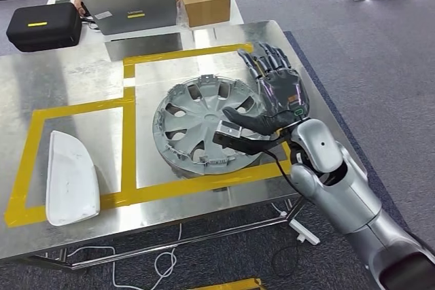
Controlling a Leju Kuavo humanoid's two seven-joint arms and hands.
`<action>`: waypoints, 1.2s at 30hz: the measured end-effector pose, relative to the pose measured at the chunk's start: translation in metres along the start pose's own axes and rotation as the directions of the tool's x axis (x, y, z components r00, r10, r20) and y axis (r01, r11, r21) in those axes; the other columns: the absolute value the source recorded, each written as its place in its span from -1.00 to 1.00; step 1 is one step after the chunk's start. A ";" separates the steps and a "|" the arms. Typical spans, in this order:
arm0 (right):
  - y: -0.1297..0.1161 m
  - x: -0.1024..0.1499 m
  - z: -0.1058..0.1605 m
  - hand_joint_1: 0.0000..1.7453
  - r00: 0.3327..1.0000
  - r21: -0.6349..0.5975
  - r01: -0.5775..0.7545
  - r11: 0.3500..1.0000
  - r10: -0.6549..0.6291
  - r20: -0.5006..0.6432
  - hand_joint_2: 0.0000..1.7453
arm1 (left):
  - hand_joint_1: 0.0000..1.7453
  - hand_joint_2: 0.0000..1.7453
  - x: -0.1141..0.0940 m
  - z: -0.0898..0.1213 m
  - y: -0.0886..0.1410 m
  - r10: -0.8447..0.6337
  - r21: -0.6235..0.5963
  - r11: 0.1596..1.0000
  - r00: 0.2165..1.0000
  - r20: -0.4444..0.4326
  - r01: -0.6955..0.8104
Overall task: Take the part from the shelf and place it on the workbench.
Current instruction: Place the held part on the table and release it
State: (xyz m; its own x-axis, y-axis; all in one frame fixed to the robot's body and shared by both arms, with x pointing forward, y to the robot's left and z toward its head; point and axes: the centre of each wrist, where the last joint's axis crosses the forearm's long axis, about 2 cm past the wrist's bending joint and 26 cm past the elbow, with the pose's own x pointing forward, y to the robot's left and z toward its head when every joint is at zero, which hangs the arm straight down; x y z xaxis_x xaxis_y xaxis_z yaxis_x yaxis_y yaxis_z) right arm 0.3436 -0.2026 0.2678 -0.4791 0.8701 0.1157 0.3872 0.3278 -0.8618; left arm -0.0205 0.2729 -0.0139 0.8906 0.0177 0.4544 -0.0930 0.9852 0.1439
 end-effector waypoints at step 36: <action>0.007 0.004 0.004 -1.00 1.000 0.037 0.007 0.999 -0.007 0.010 -1.00 | -1.00 -1.00 -0.002 0.000 -0.002 -0.035 -0.010 0.999 0.998 -0.052 0.035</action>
State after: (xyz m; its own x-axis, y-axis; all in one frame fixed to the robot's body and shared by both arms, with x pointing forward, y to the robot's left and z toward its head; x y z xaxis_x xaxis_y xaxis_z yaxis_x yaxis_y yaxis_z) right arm 0.3410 -0.1981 0.2598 -0.4900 0.8638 0.1170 0.3548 0.3202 -0.8784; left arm -0.0217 0.2710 -0.0151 0.9151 -0.0083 0.4031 -0.0576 0.9869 0.1510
